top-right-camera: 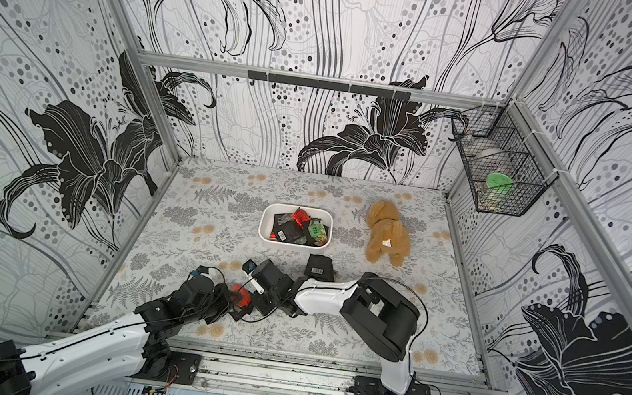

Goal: Put the tea bags into the storage box
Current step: Pick up the tea bag from the center of the board, then place the tea bag in the storage box.

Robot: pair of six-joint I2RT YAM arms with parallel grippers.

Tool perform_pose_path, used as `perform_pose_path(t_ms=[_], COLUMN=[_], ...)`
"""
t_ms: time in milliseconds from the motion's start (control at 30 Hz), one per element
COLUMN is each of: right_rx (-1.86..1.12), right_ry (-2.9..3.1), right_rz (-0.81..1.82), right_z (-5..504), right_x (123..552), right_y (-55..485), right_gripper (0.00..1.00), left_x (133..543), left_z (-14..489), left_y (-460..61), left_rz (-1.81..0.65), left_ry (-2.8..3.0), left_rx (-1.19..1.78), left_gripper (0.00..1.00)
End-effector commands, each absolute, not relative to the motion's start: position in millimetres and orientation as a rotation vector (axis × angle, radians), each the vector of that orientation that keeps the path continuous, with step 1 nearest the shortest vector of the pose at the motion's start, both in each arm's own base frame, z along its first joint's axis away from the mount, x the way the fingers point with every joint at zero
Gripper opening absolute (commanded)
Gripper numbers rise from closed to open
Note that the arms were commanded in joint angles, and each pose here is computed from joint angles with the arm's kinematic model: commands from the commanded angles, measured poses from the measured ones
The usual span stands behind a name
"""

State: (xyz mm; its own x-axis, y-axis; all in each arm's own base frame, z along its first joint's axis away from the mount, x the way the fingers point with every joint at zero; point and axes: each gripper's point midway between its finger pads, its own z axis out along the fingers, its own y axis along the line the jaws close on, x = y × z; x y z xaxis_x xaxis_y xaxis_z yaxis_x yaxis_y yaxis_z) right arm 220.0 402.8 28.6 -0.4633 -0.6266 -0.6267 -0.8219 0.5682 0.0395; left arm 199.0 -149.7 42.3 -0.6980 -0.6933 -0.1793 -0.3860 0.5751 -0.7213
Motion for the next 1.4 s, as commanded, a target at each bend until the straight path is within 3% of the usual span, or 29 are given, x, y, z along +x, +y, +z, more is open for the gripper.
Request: perform_pose_path(t_ms=[0,100,233,500,633,1000,1167,1367], right_rx=[-0.910,-0.665,-0.401,-0.096,-0.019,-0.013,-0.028,-0.037], right_ry=[2.191,2.184,2.194,2.054,2.007,1.942,1.942,1.940], right_rz=[0.298,0.097,0.110,0.263,0.334,0.418,0.431,0.437], right_z=[58.8,73.1,91.1,130.4,138.9,150.6,149.1,149.5], right_x=[250.7,281.0,301.4,304.2,302.4,297.4,296.7,297.9], right_y=[378.0,332.9,285.9,222.1,201.5,194.5,196.9,199.6], right_gripper=[0.15,0.16,0.19,0.41,0.47,0.51,0.52,0.52], left_x=[209.3,215.7,232.5,298.8,343.7,433.2,461.1,468.0], left_z=[61.8,78.0,112.7,176.1,194.8,196.7,177.9,151.8], left_y=[-144.7,-136.3,-125.2,-139.3,-188.6,-309.4,-325.6,-305.2], left_rz=[-0.873,-0.780,-0.614,-0.310,-0.422,-0.840,-0.806,-0.632], left_ry=[2.315,2.301,2.265,2.225,2.209,2.159,2.167,2.193], left_rx=[-0.830,-0.802,-0.735,-0.583,-0.517,-0.466,-0.483,-0.540], left_gripper=[0.00,0.00,0.00,0.00,0.00,0.00,0.01,0.12])
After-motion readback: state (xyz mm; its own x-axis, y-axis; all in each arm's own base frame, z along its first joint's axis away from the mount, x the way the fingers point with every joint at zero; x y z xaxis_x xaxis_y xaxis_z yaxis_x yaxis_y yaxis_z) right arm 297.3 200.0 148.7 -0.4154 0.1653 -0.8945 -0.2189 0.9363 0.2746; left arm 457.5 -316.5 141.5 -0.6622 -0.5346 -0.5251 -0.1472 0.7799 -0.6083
